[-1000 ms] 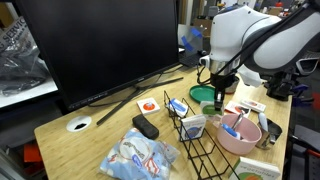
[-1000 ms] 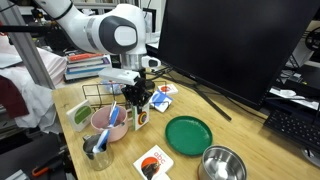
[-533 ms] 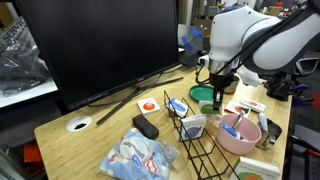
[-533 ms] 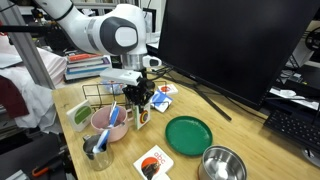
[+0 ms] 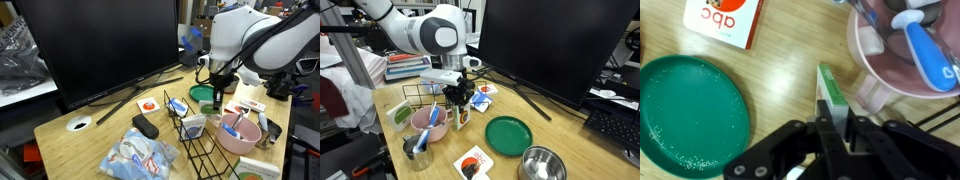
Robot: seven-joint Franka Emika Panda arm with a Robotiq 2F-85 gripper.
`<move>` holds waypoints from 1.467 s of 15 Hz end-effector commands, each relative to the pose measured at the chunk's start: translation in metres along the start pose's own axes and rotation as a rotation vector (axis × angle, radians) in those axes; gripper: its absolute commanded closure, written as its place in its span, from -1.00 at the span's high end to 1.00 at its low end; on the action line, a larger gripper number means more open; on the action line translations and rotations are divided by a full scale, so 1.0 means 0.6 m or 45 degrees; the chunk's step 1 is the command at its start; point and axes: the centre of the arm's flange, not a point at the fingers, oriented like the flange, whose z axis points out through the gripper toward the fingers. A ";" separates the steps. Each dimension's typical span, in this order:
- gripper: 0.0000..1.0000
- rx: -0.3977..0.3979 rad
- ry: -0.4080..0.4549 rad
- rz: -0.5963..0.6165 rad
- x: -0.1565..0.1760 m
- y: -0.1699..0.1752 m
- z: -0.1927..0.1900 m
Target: Pick up the white and green book on the left side of the desk and place it on the right
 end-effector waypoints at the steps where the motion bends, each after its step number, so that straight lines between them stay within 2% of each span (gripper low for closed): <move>1: -0.12 0.008 -0.022 -0.027 -0.010 -0.004 0.036; 6: 0.62 0.026 -0.071 -0.030 -0.021 -0.010 0.068; 9: 0.97 0.019 -0.068 -0.030 -0.019 -0.009 0.064; 16: 1.00 0.003 -0.005 -0.010 -0.020 -0.002 0.029; 22: 1.00 -0.046 0.136 0.047 -0.034 0.023 -0.071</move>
